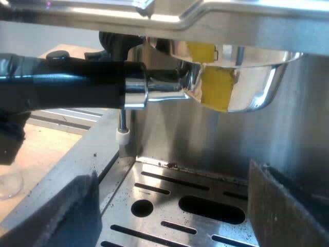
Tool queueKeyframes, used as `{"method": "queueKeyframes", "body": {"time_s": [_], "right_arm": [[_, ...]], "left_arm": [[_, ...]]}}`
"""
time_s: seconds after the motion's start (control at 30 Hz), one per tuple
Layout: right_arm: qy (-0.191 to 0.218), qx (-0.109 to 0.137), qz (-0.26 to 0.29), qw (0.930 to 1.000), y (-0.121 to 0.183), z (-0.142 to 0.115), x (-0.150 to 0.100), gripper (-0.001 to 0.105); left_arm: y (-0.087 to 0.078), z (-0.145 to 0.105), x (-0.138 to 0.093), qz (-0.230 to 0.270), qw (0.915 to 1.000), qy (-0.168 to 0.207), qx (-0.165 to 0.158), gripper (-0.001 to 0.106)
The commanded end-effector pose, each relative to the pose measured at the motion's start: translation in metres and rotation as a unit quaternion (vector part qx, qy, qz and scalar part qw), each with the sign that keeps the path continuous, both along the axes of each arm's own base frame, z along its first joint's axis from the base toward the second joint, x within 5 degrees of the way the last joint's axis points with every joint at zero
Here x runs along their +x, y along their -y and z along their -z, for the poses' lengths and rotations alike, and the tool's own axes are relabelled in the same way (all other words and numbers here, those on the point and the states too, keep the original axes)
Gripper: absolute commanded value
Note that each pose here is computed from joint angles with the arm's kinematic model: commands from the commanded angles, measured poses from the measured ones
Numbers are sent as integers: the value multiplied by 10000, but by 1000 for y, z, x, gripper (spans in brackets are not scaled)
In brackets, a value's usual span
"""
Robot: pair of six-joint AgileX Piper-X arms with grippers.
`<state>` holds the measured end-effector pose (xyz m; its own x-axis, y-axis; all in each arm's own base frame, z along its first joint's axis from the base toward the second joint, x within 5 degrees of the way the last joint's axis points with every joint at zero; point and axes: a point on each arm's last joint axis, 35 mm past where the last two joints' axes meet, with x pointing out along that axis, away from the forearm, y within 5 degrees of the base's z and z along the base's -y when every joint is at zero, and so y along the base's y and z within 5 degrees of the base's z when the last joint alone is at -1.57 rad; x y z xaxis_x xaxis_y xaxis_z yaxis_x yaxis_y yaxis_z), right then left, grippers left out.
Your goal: Put the handle in the coffee machine
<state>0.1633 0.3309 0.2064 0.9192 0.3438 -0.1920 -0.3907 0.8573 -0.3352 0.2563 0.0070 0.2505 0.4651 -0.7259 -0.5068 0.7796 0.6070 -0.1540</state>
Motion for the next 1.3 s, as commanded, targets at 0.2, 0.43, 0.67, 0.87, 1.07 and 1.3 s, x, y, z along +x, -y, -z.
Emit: {"method": "queueKeyframes", "body": {"time_s": [0.2, 0.43, 0.67, 0.87, 1.07, 1.3], "right_arm": [[77, 8, 33, 10000, 0, -3, 1, 63], [77, 8, 33, 10000, 0, -3, 1, 63], [92, 116, 31, 9999, 0, -5, 1, 63], [123, 190, 31, 9997, -1, -6, 1, 63], [123, 190, 31, 9997, -1, -6, 1, 63], [125, 56, 138, 9998, 0, -1, 4, 59]], "left_arm": [[-1, -17, -7, 601, 9947, 396, -741, 0], [-2, -17, -5, 339, 9964, 219, -751, 0], [-4, -23, 3, 51, 9970, 416, -653, 0], [-4, -23, 3, 64, 9968, 407, -680, 0], [-1, -26, 0, 568, 9901, 477, -1194, 0], [0, -25, -1, 702, 9884, 512, -1245, 0]]}}
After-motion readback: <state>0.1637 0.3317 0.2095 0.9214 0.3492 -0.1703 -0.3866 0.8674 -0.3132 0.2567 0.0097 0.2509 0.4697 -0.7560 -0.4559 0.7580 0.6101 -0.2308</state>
